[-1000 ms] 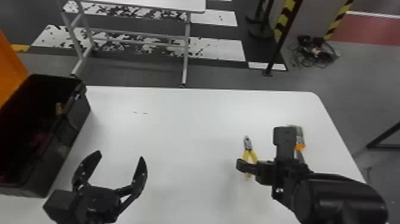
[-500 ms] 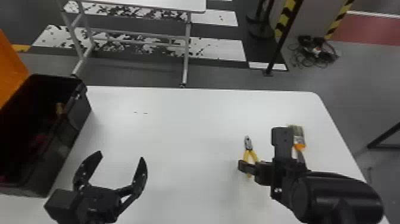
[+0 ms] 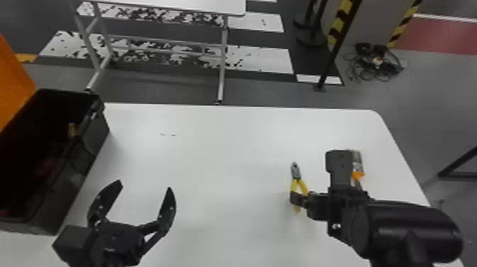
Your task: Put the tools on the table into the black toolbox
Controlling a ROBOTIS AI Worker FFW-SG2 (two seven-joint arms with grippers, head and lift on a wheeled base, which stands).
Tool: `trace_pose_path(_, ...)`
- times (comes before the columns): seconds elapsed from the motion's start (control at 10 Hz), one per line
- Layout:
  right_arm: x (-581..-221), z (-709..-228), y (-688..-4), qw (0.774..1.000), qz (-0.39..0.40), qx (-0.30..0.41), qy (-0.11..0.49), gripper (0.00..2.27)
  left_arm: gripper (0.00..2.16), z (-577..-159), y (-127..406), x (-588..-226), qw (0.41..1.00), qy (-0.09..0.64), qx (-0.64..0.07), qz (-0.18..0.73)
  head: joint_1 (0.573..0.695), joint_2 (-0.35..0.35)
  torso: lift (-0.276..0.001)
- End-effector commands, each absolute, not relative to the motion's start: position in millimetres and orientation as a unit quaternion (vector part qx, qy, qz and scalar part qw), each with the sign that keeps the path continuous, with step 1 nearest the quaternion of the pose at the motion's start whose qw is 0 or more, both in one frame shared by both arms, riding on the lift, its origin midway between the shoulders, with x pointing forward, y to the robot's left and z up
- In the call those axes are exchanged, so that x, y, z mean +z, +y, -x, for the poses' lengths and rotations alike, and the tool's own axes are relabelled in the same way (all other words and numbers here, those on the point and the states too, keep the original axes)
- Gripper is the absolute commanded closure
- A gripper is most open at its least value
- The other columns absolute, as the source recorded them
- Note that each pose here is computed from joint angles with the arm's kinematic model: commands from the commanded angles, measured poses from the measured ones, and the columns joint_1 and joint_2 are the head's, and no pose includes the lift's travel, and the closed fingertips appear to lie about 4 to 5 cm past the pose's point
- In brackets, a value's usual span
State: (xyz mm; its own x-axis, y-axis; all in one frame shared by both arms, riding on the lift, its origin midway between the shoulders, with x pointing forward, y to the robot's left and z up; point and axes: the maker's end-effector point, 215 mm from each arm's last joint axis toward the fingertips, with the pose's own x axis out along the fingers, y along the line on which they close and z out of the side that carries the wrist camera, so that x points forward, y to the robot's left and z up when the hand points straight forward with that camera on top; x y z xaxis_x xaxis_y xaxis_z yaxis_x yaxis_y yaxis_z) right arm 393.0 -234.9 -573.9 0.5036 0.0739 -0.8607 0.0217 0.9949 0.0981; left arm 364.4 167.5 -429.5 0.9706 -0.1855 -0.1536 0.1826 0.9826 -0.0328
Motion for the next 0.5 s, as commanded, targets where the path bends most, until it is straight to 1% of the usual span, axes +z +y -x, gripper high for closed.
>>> trace_pose_path(0.0,-575,-390,-237,0.864,-0.046,0.015,0.502,2.24,0.02,-365,168,-431,0.992,0.081,-0.093,0.009,0.695,-0.101,-0.075)
trace_pose_path(0.2,-561,-404,-233,0.885,-0.044,0.024,0.463,2.24,0.02,-365,166,-429,0.992,0.079,-0.094,0.010,0.695,-0.103,-0.075)
trace_pose_path(0.4,-549,-408,-230,0.895,-0.045,0.030,0.443,2.24,0.02,-366,167,-425,0.993,0.075,-0.093,0.010,0.695,-0.099,-0.075)
